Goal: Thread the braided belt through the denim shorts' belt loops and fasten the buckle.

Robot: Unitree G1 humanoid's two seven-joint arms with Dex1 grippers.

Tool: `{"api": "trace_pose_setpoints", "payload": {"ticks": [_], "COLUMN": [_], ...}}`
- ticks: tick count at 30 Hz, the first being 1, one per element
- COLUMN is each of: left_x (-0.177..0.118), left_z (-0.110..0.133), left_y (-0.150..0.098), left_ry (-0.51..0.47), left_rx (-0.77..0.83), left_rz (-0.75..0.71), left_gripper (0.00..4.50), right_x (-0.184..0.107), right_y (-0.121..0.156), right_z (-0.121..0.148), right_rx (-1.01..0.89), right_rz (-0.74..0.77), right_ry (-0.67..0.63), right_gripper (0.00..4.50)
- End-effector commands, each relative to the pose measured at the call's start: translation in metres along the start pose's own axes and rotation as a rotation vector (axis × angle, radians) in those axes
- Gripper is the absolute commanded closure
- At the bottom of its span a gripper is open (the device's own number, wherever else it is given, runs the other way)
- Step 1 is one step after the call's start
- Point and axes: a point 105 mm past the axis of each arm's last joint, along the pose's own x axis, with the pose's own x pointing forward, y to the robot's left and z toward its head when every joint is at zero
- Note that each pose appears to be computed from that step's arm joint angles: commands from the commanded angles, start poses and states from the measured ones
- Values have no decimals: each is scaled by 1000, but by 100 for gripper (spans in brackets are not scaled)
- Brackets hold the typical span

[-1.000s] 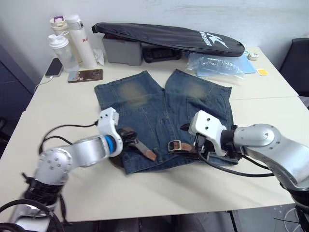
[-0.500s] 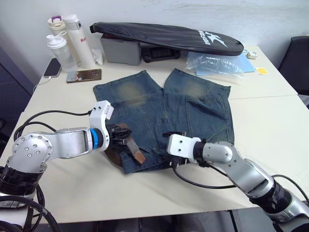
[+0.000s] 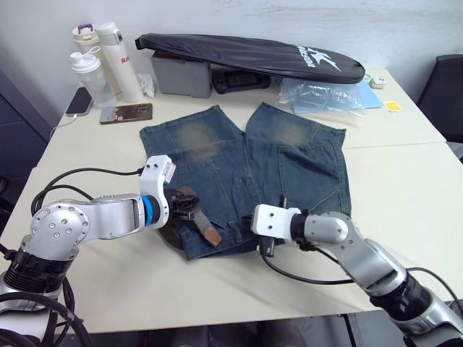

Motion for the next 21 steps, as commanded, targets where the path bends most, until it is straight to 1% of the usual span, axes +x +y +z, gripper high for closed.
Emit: {"api": "trace_pose_setpoints", "payload": {"ticks": [1, 4, 8, 11, 15, 16, 18, 21], "left_x": [-3, -3, -3, -2, -4, -4, -6, -6], "left_z": [4, 5, 9, 9, 7, 5, 1, -1], "left_y": [-3, -3, -4, -8, -9, -8, -6, -6], "left_ry": [-25, -27, -37, -41, -48, -47, -44, -44], "left_rx": [29, 32, 34, 33, 17, 11, 1, -7], "left_rz": [-3, 0, 8, 8, 25, 31, 43, 49], "left_gripper": [450, 450, 450, 450, 450, 450, 450, 450], "right_x": [2, 3, 6, 16, 23, 24, 22, 13], "right_y": [8, 14, 22, 14, 9, 11, 13, 14], "right_z": [0, -4, -3, -2, -3, -6, -4, 6], "right_rx": [64, 114, 194, 228, 316, 324, 411, 507], "right_rz": [48, 106, 183, 159, 84, 75, 45, 44], "right_ry": [-11, -5, -33, -72, -176, -185, -258, -363], "right_gripper": [449, 449, 449, 449, 449, 449, 449, 449]}}
